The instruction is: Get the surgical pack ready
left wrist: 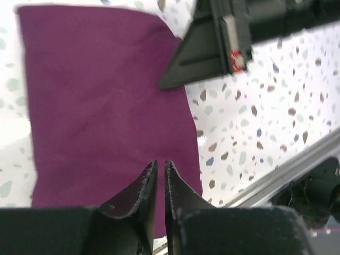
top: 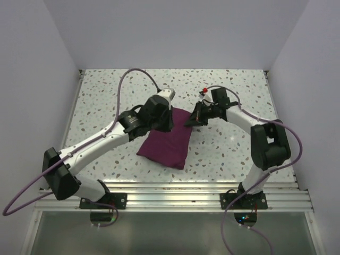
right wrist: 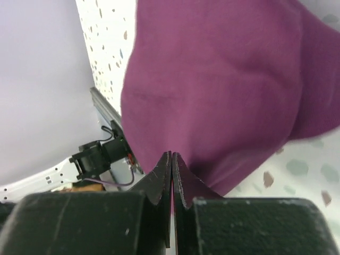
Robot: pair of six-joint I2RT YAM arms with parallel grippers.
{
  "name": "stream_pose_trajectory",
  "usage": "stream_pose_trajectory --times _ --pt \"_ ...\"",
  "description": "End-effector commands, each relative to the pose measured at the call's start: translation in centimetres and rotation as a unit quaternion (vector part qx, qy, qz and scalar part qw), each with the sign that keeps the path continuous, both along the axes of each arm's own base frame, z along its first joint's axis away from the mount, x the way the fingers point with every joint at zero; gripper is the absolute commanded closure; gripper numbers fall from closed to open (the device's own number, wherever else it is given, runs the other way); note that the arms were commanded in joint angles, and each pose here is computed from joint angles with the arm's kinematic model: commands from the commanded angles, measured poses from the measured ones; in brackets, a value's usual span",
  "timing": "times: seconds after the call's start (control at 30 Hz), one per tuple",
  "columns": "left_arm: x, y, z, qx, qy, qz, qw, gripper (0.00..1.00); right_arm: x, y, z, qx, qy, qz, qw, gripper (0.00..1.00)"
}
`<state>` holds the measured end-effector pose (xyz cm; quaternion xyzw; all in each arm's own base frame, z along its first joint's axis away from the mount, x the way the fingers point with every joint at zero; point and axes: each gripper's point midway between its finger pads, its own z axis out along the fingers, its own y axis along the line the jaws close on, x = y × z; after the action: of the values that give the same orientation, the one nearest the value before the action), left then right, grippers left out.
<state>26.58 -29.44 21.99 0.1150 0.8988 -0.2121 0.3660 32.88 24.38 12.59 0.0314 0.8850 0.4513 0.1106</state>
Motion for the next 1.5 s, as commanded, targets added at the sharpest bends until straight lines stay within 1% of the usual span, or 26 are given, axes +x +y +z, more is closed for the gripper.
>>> stream_pose_trajectory --times 0.0,0.03,0.07,0.1,0.17,0.23,0.33,0.37,0.43,0.5,0.57,0.63,0.67,0.73,0.77,0.83,0.9,0.93,0.97,1.07,1.2,1.23,1.3,1.37,1.4,1.47 --pt "-2.2 -3.1 -3.9 -0.033 0.059 -0.067 0.995 0.88 1.2 1.7 0.5 0.058 -0.019 0.041 0.997 1.0" --pt "-2.0 -3.8 -4.4 -0.042 0.062 -0.068 0.995 0.91 1.1 1.7 -1.0 0.056 0.0 0.043 0.997 1.0" --pt "-2.5 -4.1 -5.3 -0.047 0.077 -0.075 0.993 0.98 1.0 1.6 -1.6 0.055 0.003 0.044 0.997 1.0" --pt "-2.6 -4.4 -5.6 -0.053 0.081 -0.075 0.992 1.0 0.1 1.4 -3.0 0.051 0.018 0.044 0.998 1.0" --pt "-2.5 -5.2 -6.1 -0.061 0.079 -0.079 0.992 1.0 -0.4 1.0 -4.5 0.047 0.021 0.04 0.998 1.0" --pt "-2.2 -5.8 -6.5 -0.069 0.078 -0.081 0.991 1.0 -1.6 0.7 -6.2 0.047 0.044 0.031 0.997 1.0" --pt "-2.3 -6.5 -7.9 -0.067 0.092 -0.091 0.989 1.0 -1.0 1.1 -6.4 0.058 0.025 0.028 0.998 1.0" --pt "-2.3 -6.7 -8.1 -0.067 0.093 -0.095 0.989 1.0 -0.2 1.1 -5.8 0.053 0.015 0.028 0.998 1.0" --pt "-2.2 -6.6 -8.3 -0.061 0.094 -0.092 0.989 1.0 -0.1 1.1 -4.6 0.042 0.008 0.04 0.998 1.0" --pt "-2.1 -6.1 -7.8 -0.056 0.09 -0.085 0.991 1.0 0.1 0.9 -0.8 0.042 -0.027 0.038 0.998 1.0" --pt "-2.3 -5.7 -7.7 -0.052 0.091 -0.082 0.991 1.0 -1.1 0.8 1.3 0.047 -0.031 0.042 0.998 1.0" --pt "-2.7 -5.1 -7.4 -0.047 0.096 -0.08 0.991 1.0 -2.6 1.0 2.0 0.057 -0.022 0.055 0.997 1.0" --pt "-2.9 -4.7 -7.5 -0.041 0.099 -0.076 0.991 1.0 -3.9 1.0 1.9 0.052 -0.017 0.061 0.997 1.0" --pt "-2.9 -4.1 -6.8 -0.039 0.09 -0.068 0.993 1.0 -4.6 1.1 1.2 0.052 -0.016 0.062 0.997 1.0" --pt "-3.1 -3.6 -6.6 -0.035 0.09 -0.066 0.993 1.0 -5.4 1.0 -0.4 0.053 0.009 0.061 0.997 1.0" --pt "-3.1 -2.8 -7.0 -0.025 0.098 -0.055 0.993 1.0 -6.1 1.8 -1.7 0.059 0.015 0.076 0.995 1.0" --pt "-3.8 -1.6 -7.6 -0.015 0.116 -0.036 0.992 1.0 -6.7 2.1 -4.1 0.047 0.036 0.077 0.995 1.0" --pt "-3.9 -1.0 -7.6 -0.014 0.115 -0.027 0.993 1.0 -6.4 2.5 -4.5 0.057 0.024 0.081 0.995 1.0" --pt "-4.2 -0.4 -6.9 -0.023 0.116 -0.016 0.993 1.0 -7.0 2.3 -5.6 0.055 0.046 0.073 0.995 1.0" --pt "-5.0 2.0 -7.1 -0.016 0.135 0.013 0.991 1.0 -7.2 2.2 -7.4 0.05 0.049 0.076 0.995 1.0" --pt "-6.3 4.8 -7.3 0.006 0.172 0.06 0.983 1.0 -7.5 1.9 -6.0 0.043 0.031 0.084 0.995 1.0" --pt "-6.5 5.4 -7.5 0.014 0.176 0.073 0.982 1.0 -7.6 2.0 -4.5 0.045 0.022 0.087 0.995 1.0" --pt "-7.4 7.1 -7.9 0.026 0.195 0.104 0.975 1.0 -7.9 2.0 -3.0 0.043 0.01 0.095 0.995 1.0" --pt "-8.2 8.2 -8.5 0.027 0.22 0.12 0.968 1.0 -9.2 1.8 -1.5 0.039 0.006 0.102 0.994 1.0" --pt "-8.5 9.0 -9.4 0.03 0.237 0.131 0.962 1.0 -10.2 1.9 -1.4 0.037 0.012 0.108 0.993 1.0" --pt "-9.7 9.1 -9.8 0.02 0.263 0.131 0.956 1.0 -11.9 1.7 -1.7 0.038 0.025 0.11 0.993 1.0"
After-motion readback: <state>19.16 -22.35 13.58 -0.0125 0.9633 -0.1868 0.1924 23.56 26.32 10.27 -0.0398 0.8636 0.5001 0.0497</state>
